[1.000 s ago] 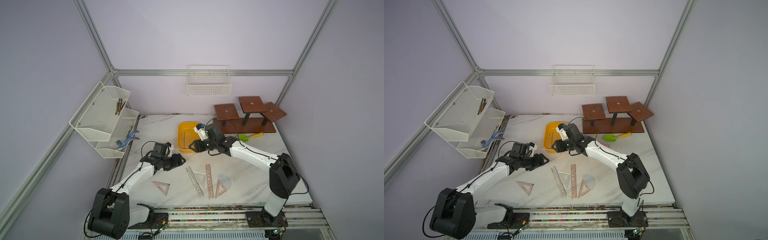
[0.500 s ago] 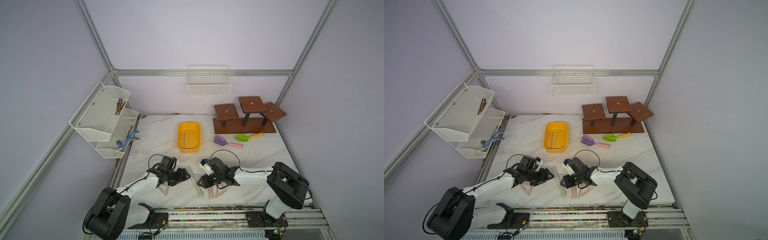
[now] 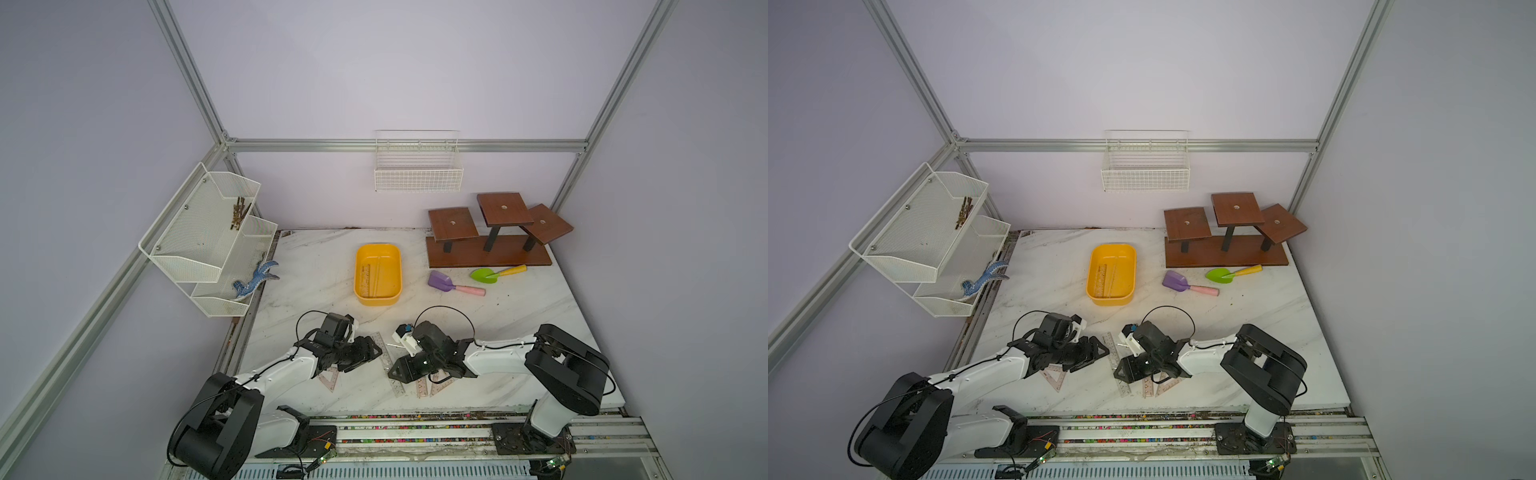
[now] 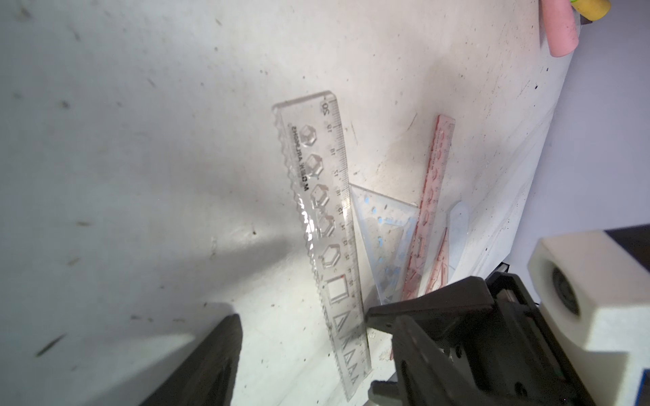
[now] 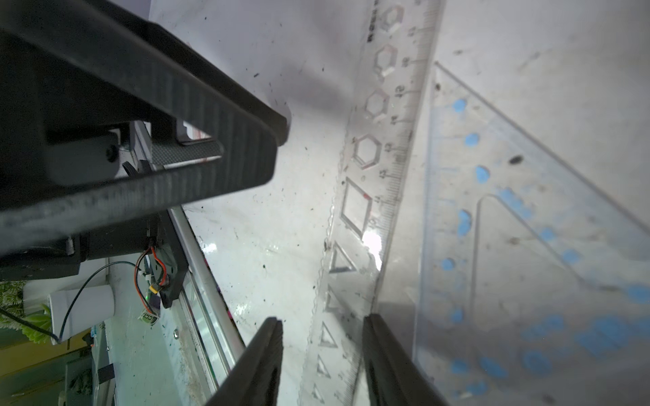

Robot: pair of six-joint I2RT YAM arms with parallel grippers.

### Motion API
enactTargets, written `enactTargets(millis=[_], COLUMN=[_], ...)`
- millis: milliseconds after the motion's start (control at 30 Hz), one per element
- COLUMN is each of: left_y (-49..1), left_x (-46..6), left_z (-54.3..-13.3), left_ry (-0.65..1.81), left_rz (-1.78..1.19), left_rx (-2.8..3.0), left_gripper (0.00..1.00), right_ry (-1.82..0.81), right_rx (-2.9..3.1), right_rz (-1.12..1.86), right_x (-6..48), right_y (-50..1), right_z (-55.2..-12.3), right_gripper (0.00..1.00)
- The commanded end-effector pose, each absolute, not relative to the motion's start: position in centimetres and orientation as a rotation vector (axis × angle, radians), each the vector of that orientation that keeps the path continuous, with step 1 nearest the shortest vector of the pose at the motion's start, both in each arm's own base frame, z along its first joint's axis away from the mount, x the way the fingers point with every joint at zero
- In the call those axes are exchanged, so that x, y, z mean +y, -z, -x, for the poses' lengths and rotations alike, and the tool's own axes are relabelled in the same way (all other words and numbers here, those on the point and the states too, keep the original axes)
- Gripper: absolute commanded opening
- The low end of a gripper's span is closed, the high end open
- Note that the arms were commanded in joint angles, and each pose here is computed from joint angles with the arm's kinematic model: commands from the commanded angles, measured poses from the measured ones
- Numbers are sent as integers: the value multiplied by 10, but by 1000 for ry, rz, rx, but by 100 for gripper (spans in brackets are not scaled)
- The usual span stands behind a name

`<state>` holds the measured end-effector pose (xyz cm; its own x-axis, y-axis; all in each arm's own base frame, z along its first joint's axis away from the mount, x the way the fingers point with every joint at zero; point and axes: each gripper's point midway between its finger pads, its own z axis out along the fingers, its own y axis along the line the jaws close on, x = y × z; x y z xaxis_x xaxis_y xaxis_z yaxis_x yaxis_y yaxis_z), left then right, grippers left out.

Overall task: Put the scattered rulers into the storage box
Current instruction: Pick up the ruler from the center of the board.

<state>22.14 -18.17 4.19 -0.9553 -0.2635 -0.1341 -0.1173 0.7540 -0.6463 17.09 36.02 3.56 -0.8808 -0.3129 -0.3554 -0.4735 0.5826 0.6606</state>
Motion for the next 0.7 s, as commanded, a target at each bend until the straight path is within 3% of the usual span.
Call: enactTargets(millis=[0, 200, 300, 400, 500, 667], left_y=[-40, -42, -42, -41, -40, -38], left_x=[-180, -172, -173, -178, -179, -179], left_z=[-217, -215, -214, -213, -214, -215], left_ry=[977, 948, 969, 1015, 1019, 1011], left_rz=[307, 322, 319, 315, 312, 319], left_rx=[2741, 2731, 2722, 2713, 2719, 2724], left_gripper=[72, 72, 66, 57, 56, 56], right_ry=[-1174, -1265, -1288, -1214, -1172, -1225], right_rx=[2625, 2604, 2532, 2433, 2410, 2429], right_rz=[663, 712, 707, 658, 631, 627], right_x=[367, 388, 395, 391, 387, 393], right_y=[-31, -33, -50, -71, -73, -59], right_z=[-170, -167, -180, -202, -216, -218], right_gripper=[44, 44, 41, 29, 9, 5])
